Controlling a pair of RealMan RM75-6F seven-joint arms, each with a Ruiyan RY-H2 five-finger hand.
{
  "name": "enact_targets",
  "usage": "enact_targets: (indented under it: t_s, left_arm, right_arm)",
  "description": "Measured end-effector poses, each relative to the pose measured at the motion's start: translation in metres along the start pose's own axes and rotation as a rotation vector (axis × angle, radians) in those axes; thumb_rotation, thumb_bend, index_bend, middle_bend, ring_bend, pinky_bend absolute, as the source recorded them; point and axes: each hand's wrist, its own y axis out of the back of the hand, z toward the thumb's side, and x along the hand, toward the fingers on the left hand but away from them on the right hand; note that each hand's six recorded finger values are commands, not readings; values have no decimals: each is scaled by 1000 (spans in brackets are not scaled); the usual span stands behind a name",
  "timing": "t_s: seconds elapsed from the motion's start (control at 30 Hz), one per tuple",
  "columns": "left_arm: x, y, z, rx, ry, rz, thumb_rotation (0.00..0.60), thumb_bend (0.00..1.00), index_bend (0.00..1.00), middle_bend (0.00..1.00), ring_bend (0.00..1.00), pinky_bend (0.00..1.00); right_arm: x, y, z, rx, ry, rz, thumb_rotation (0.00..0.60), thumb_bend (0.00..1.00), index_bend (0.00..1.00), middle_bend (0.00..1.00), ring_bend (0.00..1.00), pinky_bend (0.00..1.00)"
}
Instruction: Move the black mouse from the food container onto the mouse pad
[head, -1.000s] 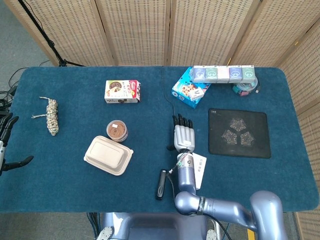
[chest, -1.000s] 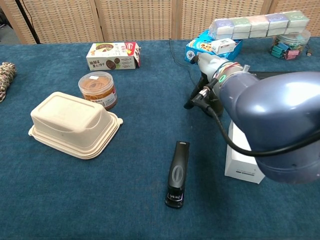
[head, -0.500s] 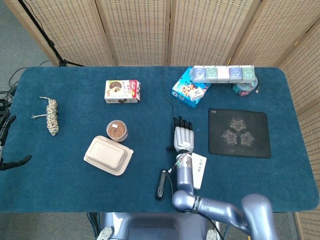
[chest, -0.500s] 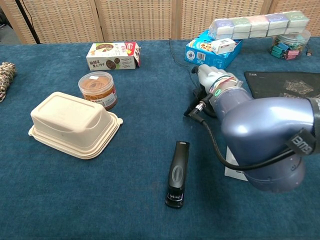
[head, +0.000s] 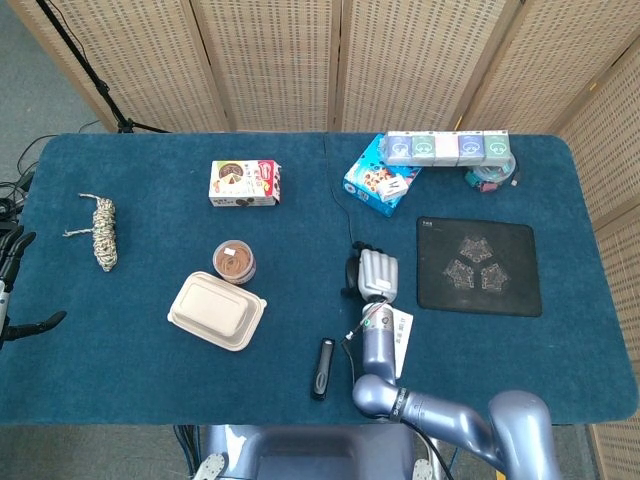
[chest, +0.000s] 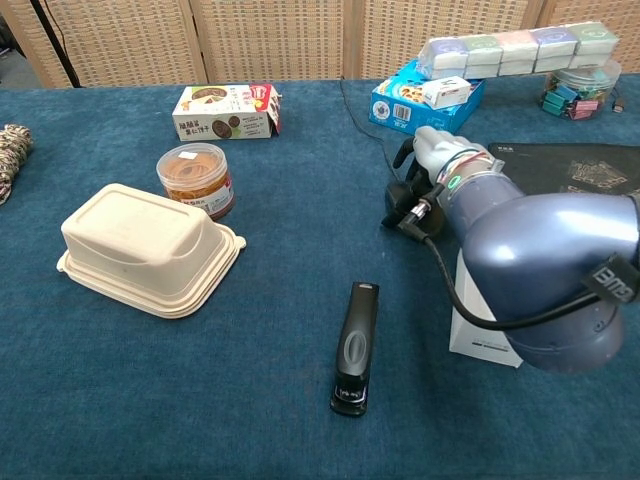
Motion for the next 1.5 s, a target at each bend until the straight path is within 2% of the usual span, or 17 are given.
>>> enact_targets:
  t_s: [0.2, 0.27, 0.47, 0.63, 0.73, 0.87, 1.07, 1.27, 1.5]
  left_arm:
    - [0, 0, 0, -4, -3, -3, 600, 16, 0, 0, 0, 0]
    - [0, -1, 1, -3, -5, -7, 600, 17, 0, 0, 0, 0]
    - [-1, -3, 2, 0, -12, -20, 600, 16, 0, 0, 0, 0]
    - [-2, -6, 4, 5, -17, -31, 600, 16, 0, 0, 0, 0]
    - [-2, -7, 5, 6, -18, -38, 600, 17, 0, 0, 0, 0]
    - [-1, -10, 6, 14, -20, -45, 600, 17, 0, 0, 0, 0]
    - [-1, -13, 9, 25, -22, -51, 600, 17, 0, 0, 0, 0]
    - [-1, -17, 13, 34, -27, -62, 600, 17, 0, 0, 0, 0]
    - [-1, -20, 16, 43, -32, -69, 600, 16, 0, 0, 0, 0]
  right_arm:
    - [0, 7, -1, -1, 13, -36, 600, 604, 393, 464, 440, 640]
    - [0, 11, 0, -9, 23, -52, 600, 635, 393, 465, 441, 640]
    - [4, 35, 3, -38, 60, -110, 600, 648, 394, 465, 441, 640]
    - [0, 64, -8, -37, 50, -172, 600, 649, 394, 464, 441, 639]
    - [-5, 89, -26, -27, 16, -224, 600, 649, 393, 464, 441, 640]
    - [-12, 121, -66, -12, -58, -279, 600, 649, 392, 463, 441, 639]
    - [-11, 148, -136, -20, -185, -309, 600, 652, 389, 462, 441, 640]
    - [3, 155, -195, -45, -268, -309, 600, 653, 389, 462, 441, 639]
    - [15, 147, -237, -72, -325, -290, 600, 653, 388, 462, 441, 639]
